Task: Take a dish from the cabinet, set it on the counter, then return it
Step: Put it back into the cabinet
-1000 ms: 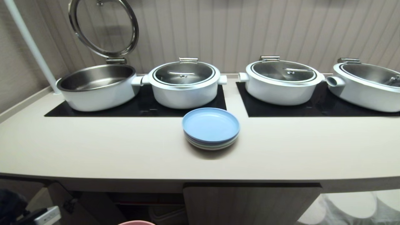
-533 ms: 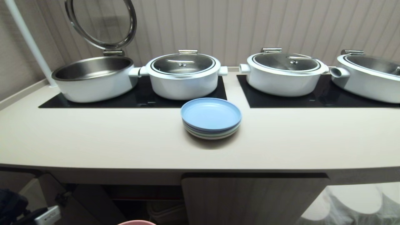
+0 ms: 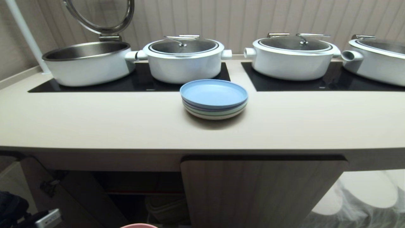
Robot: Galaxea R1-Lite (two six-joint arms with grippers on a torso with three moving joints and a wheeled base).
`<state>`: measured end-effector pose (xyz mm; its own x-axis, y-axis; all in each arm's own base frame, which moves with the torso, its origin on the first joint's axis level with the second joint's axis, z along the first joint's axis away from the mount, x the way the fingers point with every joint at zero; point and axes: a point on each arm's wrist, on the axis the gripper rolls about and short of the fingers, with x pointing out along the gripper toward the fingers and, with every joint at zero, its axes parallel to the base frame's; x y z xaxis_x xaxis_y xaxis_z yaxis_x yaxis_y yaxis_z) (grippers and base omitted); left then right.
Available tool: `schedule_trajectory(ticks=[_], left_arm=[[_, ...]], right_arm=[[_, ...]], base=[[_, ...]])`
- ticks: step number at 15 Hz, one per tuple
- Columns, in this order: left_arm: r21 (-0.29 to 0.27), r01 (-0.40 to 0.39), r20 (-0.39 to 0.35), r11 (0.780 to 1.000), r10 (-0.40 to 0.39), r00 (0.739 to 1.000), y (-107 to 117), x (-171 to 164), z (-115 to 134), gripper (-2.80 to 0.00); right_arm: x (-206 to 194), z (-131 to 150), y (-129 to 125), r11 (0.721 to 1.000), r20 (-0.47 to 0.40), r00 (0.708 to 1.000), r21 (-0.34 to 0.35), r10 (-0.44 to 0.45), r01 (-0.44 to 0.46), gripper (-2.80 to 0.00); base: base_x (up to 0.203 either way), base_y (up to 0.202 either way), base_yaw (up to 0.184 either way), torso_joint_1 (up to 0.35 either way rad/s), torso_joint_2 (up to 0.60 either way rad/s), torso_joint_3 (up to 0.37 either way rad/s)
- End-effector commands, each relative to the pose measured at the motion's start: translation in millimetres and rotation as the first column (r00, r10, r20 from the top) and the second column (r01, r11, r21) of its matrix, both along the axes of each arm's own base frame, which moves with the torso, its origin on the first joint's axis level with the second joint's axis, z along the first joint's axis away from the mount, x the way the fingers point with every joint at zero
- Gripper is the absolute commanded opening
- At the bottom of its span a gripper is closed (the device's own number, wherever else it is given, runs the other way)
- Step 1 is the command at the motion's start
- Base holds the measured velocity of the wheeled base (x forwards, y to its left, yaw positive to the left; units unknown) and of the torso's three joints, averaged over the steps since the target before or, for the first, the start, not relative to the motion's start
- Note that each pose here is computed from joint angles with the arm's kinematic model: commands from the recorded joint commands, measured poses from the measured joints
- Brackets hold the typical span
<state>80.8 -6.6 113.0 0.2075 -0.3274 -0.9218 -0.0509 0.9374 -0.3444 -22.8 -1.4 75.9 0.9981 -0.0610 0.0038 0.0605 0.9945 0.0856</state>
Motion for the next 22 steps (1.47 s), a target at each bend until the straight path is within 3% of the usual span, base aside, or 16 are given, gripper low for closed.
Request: schedule_trajectory(ticks=[1,22], left_arm=[[-0.002,-0.002,-0.006,1.0,0.002,1.0,0.0,-0.1,-0.3,-2.8],[-0.004,-0.001,-0.008,1.0,0.001,1.0,0.0,-0.2,-0.6,-2.8]], right_arm=[[0.0,0.1,0.0,1.0,0.001,1.0,0.0,0.0,0.0,-2.8],[0.0,0.1,0.0,1.0,0.001,1.0,0.002,0.0,0.0,-2.8]], base=[[0.0,0.0,0.0,-0.231,0.51,0.29],[0.0,0.0,0.0,-0.167,0.45,0.281]])
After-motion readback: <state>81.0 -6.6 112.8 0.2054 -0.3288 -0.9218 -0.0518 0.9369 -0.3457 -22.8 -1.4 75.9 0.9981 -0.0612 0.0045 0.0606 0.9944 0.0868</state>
